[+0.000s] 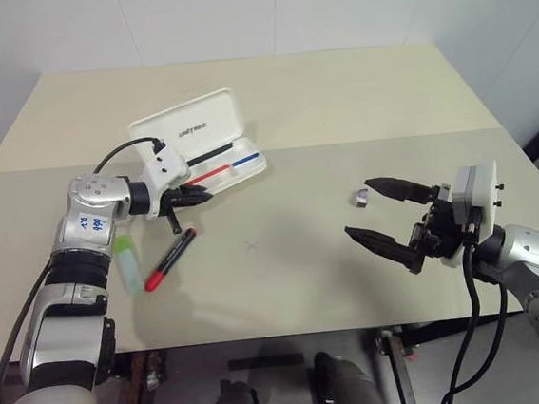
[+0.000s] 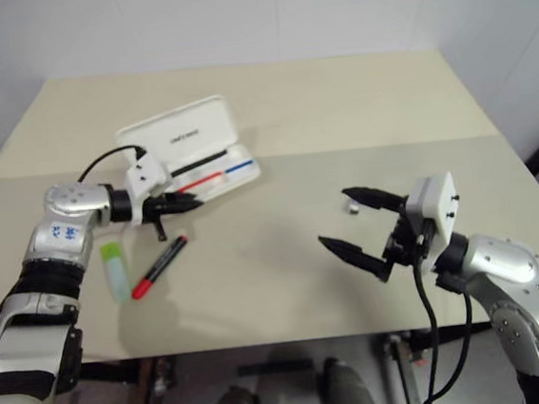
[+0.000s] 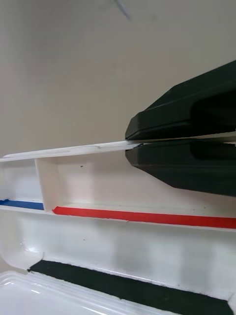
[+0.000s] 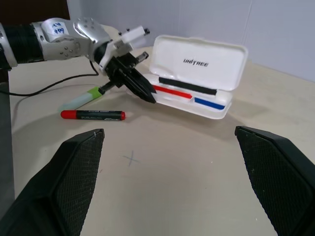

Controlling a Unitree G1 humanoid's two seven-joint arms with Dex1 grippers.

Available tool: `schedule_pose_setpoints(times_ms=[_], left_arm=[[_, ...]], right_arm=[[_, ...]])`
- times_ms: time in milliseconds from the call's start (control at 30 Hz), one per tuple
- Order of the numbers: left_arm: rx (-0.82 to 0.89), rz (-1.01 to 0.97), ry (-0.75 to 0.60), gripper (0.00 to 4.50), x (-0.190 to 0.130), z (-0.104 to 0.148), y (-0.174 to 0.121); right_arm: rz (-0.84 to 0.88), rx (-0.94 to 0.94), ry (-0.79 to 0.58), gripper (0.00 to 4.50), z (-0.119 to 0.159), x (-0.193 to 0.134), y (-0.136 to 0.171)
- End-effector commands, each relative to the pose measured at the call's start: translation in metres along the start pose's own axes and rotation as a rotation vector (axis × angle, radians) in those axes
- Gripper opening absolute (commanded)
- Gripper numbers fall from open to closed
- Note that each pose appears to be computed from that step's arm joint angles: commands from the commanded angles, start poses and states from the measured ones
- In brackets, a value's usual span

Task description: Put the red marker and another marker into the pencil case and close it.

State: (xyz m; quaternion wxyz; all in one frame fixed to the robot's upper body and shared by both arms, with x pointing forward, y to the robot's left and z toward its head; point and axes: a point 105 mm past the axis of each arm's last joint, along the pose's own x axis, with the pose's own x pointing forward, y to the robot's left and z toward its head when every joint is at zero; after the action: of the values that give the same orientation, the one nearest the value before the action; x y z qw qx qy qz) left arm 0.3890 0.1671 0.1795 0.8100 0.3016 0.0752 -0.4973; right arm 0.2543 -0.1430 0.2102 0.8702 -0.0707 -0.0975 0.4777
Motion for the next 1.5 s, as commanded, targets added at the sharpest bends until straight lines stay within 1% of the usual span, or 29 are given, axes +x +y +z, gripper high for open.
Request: schedule_pose_setpoints(times_ms=[33,133,233,367,500,667,833,967,1133,1267,1400,1500], left_arm=[[0.102,-0.063,-0.049,0.01,0.001,0.023,-0.014],[0.124,-0.119,-0.078,0.01,0.01,0.034,-0.035],[0.14,-0.166,-0.088,0.01,0.018,0.038,-0.054],[0.164,-0.243,-0.093,0.01,0.028,0.037,-0.084],[0.154,-0.283,-0.091,0.01,0.032,0.033,-0.105],[0.14,-0.285,-0.071,0.01,0.032,0.024,-0.117],[0.122,-0.261,-0.05,0.01,0.028,0.011,-0.125],[0.119,-0.249,-0.06,0.01,0.021,0.003,-0.13],[0.167,-0.268,-0.062,0.01,0.016,-0.008,-0.137],[0.203,-0.272,-0.052,0.01,0.016,-0.013,-0.137],[0.199,-0.26,-0.022,1.11,0.017,-0.019,-0.134],[0.193,-0.254,-0.011,2.14,0.017,-0.019,-0.133]], right_arm=[[-0.004,-0.041,-0.012,4.5,0.008,-0.002,-0.002],[-0.014,-0.041,-0.003,4.5,0.008,-0.004,-0.002],[-0.03,-0.039,0.008,4.5,0.009,-0.01,-0.003],[-0.013,-0.015,0.048,4.5,0.004,-0.025,0.008],[-0.014,0.009,0.027,4.5,0.008,-0.034,0.017],[0.005,0.036,0.02,4.5,0.007,-0.047,0.028],[-0.021,0.069,0.048,4.5,-0.005,-0.06,0.032],[-0.041,0.072,0.05,4.5,-0.009,-0.06,0.031],[-0.042,0.069,0.048,4.5,-0.011,-0.055,0.028],[-0.038,0.058,0.05,4.5,-0.012,-0.052,0.025],[-0.037,0.051,0.049,4.5,-0.012,-0.049,0.022],[-0.039,0.046,0.051,4.5,-0.012,-0.048,0.02]])
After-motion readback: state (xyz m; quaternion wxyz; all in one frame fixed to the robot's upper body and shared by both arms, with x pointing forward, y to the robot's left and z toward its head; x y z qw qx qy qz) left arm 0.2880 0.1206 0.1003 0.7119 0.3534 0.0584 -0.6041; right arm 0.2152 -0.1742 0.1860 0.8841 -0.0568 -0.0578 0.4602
